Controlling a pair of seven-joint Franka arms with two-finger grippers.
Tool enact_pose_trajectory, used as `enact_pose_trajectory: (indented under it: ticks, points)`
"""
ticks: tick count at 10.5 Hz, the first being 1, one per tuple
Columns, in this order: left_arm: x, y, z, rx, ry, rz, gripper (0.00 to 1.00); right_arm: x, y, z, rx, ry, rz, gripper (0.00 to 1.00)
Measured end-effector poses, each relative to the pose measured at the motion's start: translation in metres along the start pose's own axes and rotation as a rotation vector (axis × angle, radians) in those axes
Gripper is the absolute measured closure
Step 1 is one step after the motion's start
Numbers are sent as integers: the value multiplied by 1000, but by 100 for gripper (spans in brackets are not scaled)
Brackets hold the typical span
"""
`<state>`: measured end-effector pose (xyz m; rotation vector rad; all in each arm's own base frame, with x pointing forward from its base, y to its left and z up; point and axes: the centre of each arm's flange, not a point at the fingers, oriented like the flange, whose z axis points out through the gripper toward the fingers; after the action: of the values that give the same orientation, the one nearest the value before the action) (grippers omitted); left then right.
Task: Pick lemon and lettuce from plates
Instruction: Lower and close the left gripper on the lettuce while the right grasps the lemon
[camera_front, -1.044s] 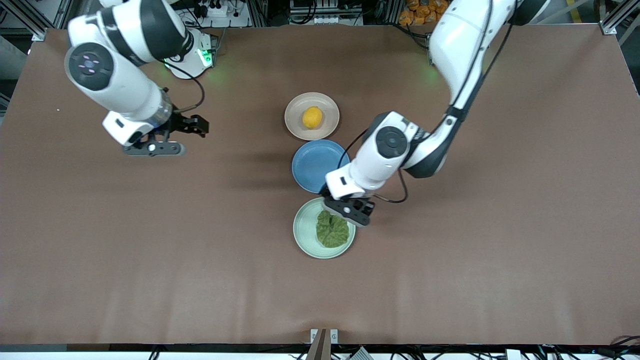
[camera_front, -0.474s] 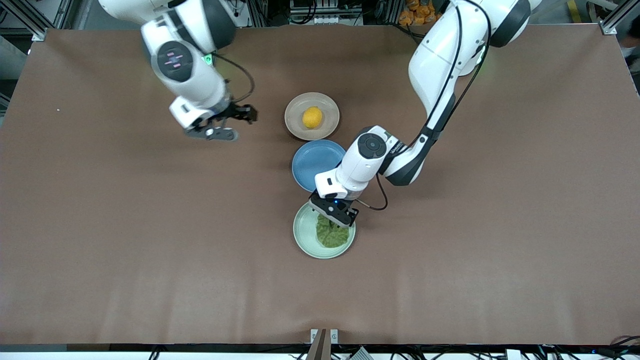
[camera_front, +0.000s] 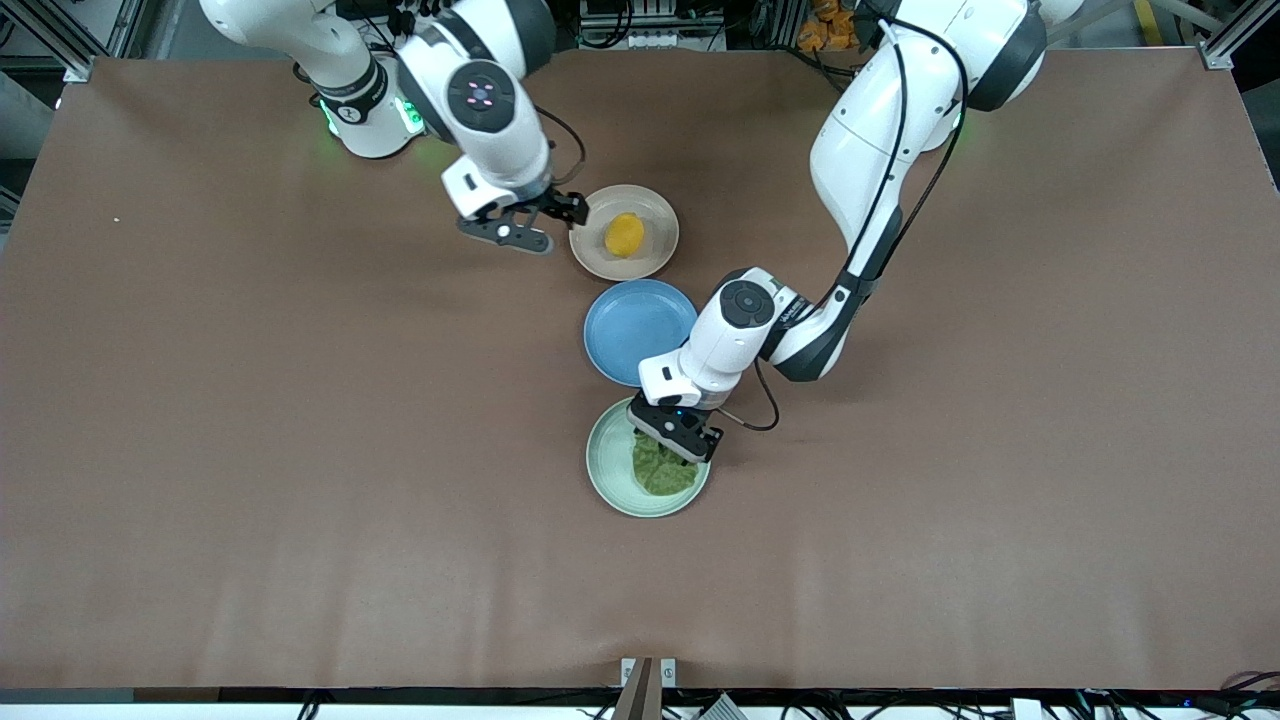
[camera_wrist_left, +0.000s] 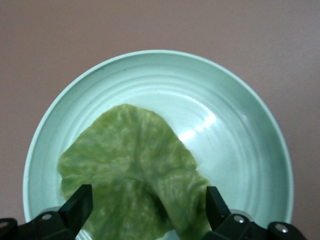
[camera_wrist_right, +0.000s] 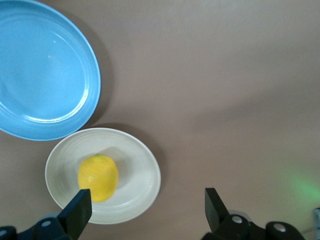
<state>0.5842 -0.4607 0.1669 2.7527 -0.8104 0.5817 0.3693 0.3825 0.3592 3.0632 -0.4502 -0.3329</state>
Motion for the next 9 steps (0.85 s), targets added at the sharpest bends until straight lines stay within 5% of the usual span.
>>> enact_pose_trajectory:
  ticks: [4,7,9]
  points:
    - [-3,-1,6,16,-1,12,6,-23,-44,66,-19,20,109,0]
    - [3,-3,3,18,13,11,44,-11,-62,92,-11,14,121,0]
    - [4,-3,2,19,16,11,52,-13,-72,106,18,0,123,0]
